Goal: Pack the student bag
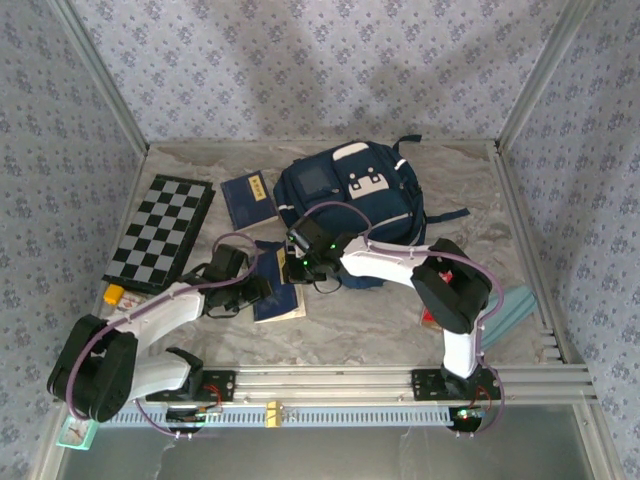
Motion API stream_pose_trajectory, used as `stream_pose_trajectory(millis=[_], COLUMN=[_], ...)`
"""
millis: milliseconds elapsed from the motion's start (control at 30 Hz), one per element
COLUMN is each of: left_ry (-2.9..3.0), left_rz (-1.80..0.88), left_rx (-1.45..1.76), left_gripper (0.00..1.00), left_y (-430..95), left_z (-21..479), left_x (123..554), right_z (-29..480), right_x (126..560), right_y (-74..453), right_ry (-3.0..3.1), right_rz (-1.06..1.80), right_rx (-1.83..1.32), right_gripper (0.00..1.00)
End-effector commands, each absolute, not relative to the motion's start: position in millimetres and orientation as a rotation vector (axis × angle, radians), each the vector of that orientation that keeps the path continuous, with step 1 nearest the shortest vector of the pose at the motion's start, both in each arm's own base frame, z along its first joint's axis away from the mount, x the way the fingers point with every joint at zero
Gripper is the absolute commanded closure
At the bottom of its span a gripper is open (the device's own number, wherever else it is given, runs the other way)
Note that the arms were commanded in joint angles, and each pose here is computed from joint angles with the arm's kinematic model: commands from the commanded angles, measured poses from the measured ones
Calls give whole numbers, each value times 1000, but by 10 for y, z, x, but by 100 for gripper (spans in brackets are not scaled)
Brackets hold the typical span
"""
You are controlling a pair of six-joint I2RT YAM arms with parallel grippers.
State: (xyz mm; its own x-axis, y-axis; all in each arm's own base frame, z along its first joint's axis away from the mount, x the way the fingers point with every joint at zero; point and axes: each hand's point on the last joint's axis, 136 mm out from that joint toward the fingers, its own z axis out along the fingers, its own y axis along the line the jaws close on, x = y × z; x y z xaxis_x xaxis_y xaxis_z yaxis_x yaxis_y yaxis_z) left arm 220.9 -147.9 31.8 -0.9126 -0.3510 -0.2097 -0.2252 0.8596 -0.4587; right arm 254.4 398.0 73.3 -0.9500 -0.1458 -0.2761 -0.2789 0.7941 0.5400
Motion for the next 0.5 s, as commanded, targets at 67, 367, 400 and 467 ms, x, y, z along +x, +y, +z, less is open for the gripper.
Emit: stream_pose_trajectory(millis=[67, 367, 400, 467], left_ry=[2689, 2524, 2506, 2472], left_rz=[-634, -872, -905, -965], left_rx=[-444, -446, -443, -442], left_gripper=[47, 34, 33, 29], left_y=[-1469, -1411, -1412, -1394], left_z=[525, 1066, 1142, 1291], left_x=[2318, 2413, 2413, 2401], right_z=[975, 1656, 1734, 1911], right_x=[2519, 2535, 2545, 2558], right_y=[3972, 4042, 4028, 3998], right_ry=[2714, 2552, 2534, 2493], right_rz=[952, 1119, 1137, 1188], right_rx=[-370, -421, -419, -415], right_gripper=[97, 100, 100, 100])
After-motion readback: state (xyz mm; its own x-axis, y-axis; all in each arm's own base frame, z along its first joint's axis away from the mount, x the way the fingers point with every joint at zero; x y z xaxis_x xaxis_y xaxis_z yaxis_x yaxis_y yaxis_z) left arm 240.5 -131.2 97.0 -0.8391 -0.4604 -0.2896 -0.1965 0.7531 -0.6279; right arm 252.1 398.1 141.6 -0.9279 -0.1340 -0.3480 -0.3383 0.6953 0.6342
